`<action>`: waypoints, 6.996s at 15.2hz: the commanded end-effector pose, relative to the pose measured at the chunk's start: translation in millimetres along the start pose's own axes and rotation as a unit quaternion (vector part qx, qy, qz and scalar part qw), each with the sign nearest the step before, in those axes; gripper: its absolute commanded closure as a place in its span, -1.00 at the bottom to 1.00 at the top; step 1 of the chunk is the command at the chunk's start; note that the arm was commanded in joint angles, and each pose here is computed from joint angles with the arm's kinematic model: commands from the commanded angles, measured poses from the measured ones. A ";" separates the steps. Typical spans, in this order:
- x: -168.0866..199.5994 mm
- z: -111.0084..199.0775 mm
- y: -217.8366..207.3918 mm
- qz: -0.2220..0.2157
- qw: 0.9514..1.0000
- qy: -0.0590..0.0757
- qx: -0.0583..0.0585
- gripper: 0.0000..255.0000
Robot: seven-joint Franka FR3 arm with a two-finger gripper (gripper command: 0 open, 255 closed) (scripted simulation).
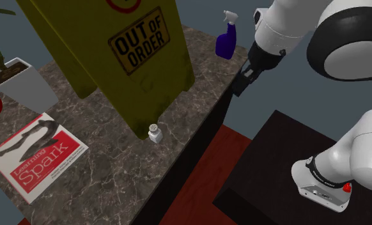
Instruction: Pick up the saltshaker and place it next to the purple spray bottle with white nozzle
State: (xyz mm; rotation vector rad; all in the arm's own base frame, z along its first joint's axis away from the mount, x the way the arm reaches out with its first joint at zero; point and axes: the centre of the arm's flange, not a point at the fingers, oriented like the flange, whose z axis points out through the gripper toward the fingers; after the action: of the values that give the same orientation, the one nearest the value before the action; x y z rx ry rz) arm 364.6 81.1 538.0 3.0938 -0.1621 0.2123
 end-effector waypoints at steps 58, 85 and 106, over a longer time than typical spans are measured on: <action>106.9 203.0 -243.1 -0.019 0.994 0.105 0.032 1.00; 126.6 61.9 -239.0 -0.019 0.994 0.105 0.032 1.00; 141.9 -47.8 -235.8 -0.019 0.994 0.105 0.032 1.00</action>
State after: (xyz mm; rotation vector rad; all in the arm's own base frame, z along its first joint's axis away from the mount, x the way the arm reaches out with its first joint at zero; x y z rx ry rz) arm 523.1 303.6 593.4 3.1062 -0.0903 0.5487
